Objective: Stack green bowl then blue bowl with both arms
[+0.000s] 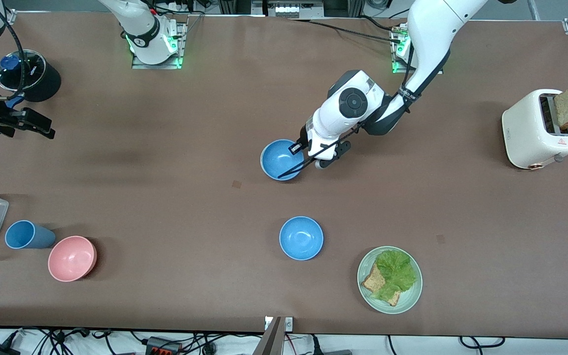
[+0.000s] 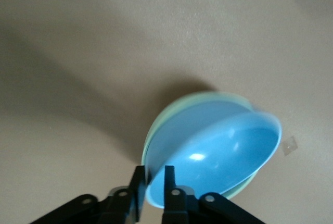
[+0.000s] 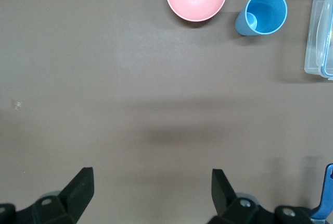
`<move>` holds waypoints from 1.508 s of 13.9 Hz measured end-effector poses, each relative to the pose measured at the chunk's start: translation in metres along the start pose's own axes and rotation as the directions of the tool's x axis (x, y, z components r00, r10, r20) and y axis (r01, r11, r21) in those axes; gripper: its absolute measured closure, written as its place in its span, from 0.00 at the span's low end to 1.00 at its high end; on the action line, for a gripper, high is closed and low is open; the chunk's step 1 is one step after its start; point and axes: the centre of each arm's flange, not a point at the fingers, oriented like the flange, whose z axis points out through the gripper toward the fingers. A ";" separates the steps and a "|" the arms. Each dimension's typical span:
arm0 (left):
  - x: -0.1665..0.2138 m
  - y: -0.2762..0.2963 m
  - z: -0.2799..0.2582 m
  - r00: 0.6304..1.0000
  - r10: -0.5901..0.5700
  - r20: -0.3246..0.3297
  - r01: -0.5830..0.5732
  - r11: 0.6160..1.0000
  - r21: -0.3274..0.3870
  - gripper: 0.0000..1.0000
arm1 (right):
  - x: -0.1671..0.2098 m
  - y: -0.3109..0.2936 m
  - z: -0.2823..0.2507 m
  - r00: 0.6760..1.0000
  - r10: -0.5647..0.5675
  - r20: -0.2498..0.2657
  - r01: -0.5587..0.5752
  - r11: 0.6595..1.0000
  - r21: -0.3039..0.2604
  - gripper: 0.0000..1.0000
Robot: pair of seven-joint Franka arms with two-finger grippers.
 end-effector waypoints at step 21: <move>0.231 -0.034 -0.276 0.905 0.412 0.106 -0.424 0.897 0.128 0.00 | 0.000 -0.002 0.000 1.000 -0.006 0.001 0.006 1.000 -0.002 0.00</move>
